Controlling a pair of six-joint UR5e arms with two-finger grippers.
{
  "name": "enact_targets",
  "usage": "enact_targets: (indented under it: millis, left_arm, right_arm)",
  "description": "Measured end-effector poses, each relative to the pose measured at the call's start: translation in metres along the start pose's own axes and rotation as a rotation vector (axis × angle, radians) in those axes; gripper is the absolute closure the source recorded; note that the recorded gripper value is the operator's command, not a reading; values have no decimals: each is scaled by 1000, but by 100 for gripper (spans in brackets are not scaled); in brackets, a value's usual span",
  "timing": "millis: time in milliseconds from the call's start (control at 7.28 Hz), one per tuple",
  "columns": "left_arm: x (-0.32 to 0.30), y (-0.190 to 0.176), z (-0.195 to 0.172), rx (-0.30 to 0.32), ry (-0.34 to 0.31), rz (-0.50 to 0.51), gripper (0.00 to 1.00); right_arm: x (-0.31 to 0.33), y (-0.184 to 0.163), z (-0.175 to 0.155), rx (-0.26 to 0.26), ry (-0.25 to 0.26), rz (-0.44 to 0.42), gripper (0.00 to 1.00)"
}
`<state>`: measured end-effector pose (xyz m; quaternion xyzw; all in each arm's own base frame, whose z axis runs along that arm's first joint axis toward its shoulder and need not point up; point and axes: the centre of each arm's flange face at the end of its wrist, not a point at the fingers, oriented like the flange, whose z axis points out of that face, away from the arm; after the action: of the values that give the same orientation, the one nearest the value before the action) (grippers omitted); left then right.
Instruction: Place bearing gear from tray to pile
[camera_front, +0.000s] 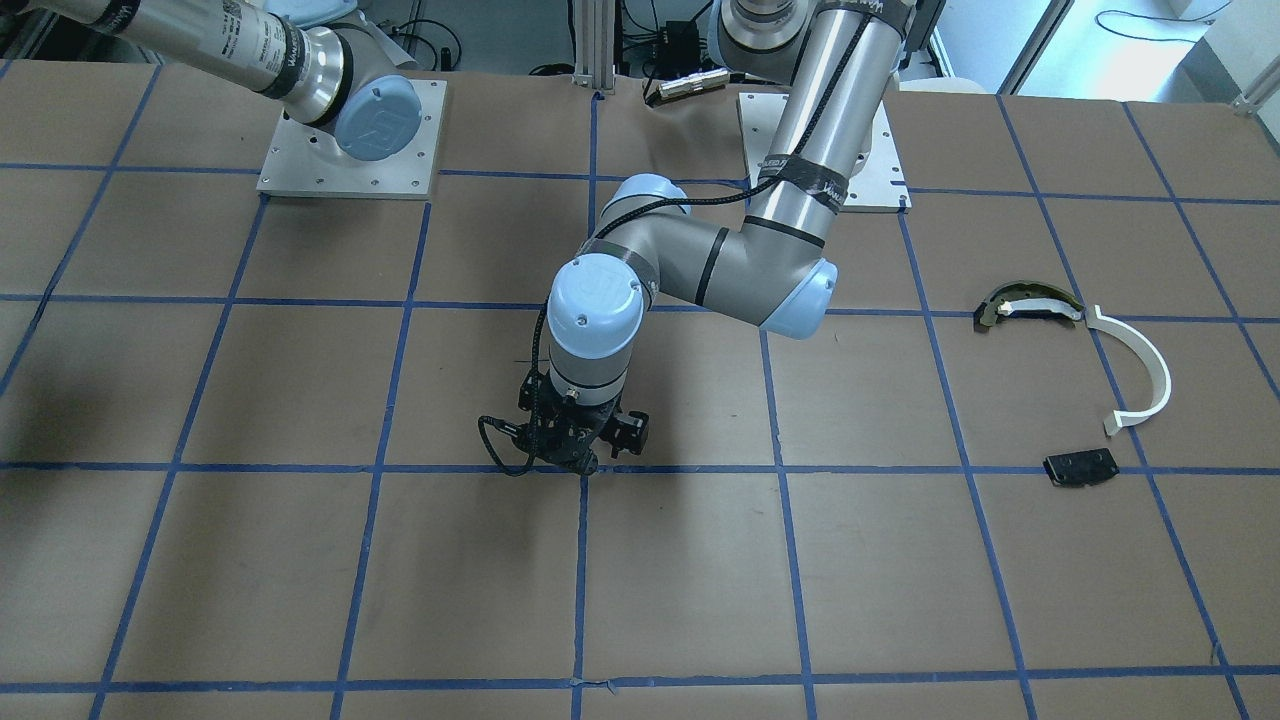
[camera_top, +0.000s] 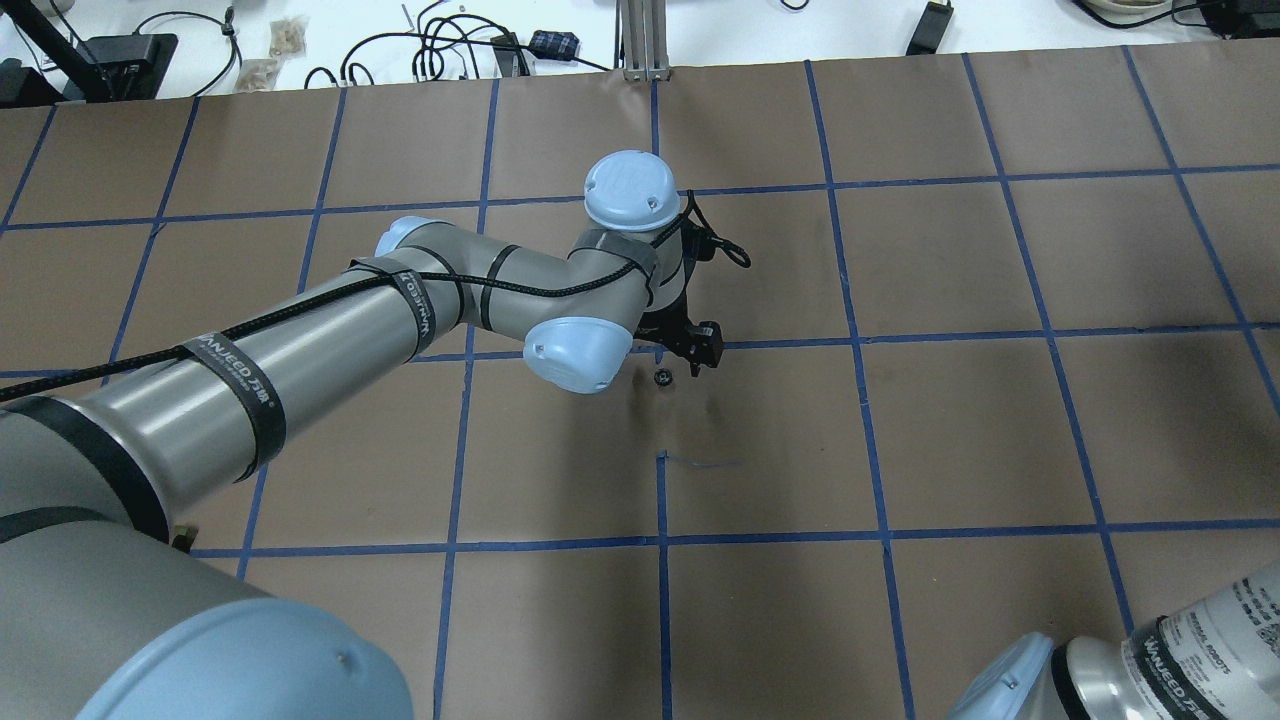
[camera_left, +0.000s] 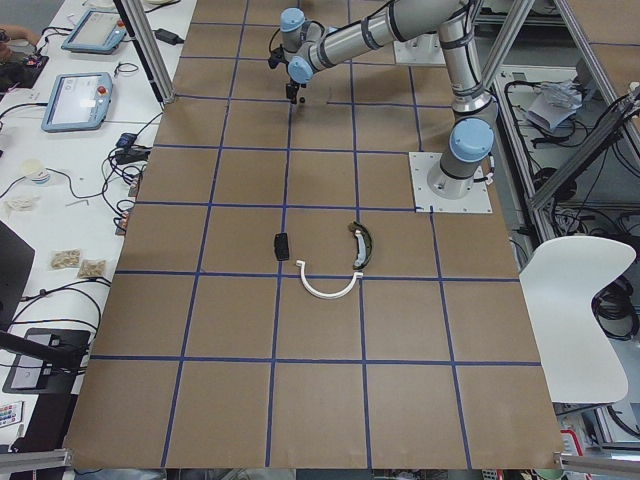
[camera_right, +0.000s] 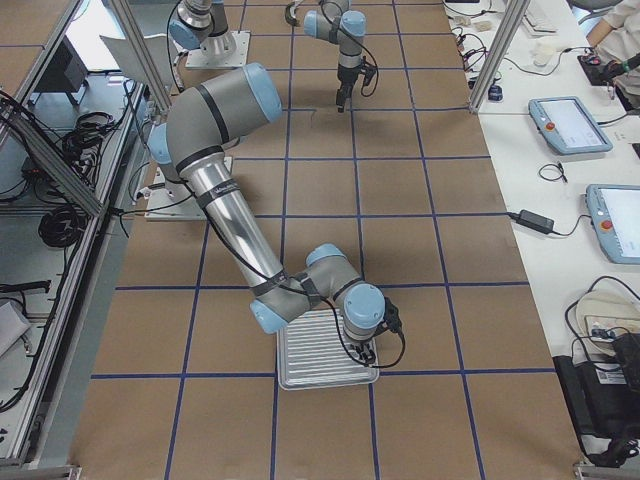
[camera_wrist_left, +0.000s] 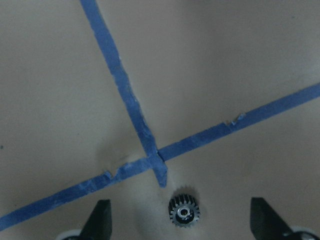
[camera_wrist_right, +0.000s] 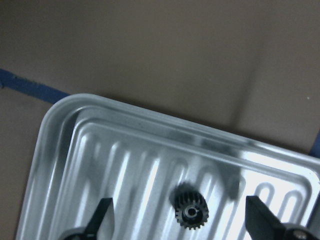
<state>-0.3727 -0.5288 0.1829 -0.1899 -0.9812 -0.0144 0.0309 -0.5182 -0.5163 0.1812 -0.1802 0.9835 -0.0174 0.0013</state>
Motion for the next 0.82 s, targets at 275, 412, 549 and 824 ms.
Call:
enact_targets:
  millis: [275, 412, 549, 824]
  left_arm:
    - [0, 1, 5, -12, 0, 2, 27]
    - [0, 1, 8, -18, -2, 2, 29]
    - [-1, 1, 10, -22, -2, 2, 38]
    - [0, 1, 14, -28, -3, 4, 100]
  right_arm:
    - [0, 1, 6, -1, -9, 15, 78]
    - [0, 1, 7, -2, -11, 12, 90]
    - [0, 1, 6, -4, -12, 9, 98]
    - [-1, 2, 2, -16, -14, 8, 100]
